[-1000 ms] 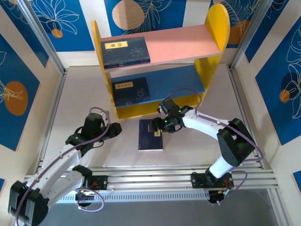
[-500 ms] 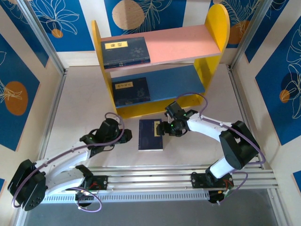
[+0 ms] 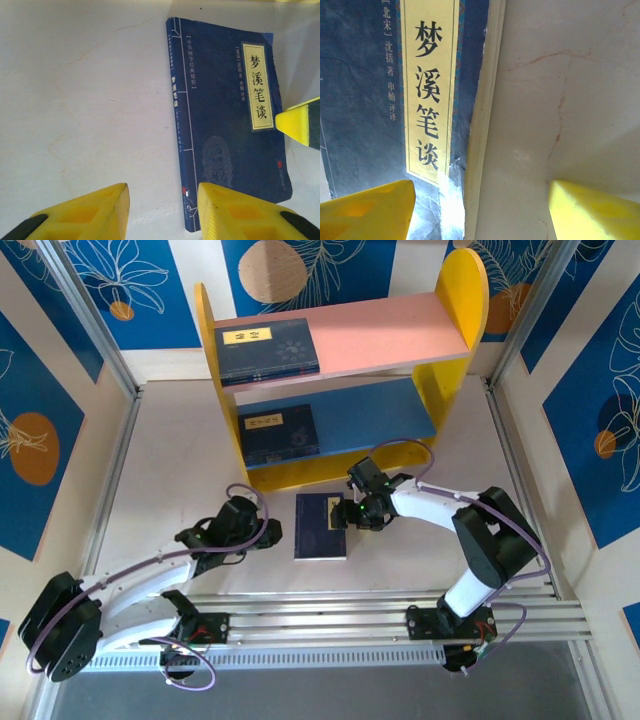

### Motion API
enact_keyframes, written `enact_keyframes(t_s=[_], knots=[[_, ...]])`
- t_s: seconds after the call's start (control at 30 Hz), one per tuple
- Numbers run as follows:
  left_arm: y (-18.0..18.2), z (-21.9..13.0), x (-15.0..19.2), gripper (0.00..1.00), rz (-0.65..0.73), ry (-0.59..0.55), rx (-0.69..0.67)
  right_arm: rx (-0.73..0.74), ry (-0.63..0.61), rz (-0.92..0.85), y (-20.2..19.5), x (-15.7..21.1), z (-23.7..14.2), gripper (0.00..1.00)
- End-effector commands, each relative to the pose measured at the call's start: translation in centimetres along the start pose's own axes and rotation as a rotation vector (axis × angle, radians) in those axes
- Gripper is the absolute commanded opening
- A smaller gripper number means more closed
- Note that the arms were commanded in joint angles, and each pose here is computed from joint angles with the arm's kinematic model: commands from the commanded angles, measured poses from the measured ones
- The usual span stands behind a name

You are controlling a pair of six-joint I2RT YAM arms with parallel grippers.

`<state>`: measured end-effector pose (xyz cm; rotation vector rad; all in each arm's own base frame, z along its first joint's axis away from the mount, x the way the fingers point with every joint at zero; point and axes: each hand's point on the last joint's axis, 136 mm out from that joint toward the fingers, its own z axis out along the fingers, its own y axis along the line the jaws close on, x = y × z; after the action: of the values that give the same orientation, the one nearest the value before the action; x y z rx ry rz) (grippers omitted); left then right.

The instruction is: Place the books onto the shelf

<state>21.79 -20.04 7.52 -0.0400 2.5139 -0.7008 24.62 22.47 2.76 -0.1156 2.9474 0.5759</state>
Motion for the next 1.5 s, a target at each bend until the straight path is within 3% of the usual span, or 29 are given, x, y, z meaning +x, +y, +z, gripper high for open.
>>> enact_keyframes(t_s=[0.0,0.63,1.07,1.47], knots=[[-1.1,0.0,-1.0,0.4,0.011,-0.022,0.016,-0.014,-0.007,-0.021,0.6,-0.7,-0.2,0.71],[-1.6,1.6,-0.2,0.4,0.019,0.024,0.018,-0.043,0.027,-0.098,4.2,-0.5,1.5,0.7],[-0.7,2.3,0.7,0.4,0.014,0.049,-0.014,-0.086,0.065,-0.176,8.7,0.2,3.6,0.7],[-0.4,3.1,1.3,0.4,0.019,0.074,-0.031,-0.012,0.121,-0.178,7.3,3.1,6.1,0.7]])
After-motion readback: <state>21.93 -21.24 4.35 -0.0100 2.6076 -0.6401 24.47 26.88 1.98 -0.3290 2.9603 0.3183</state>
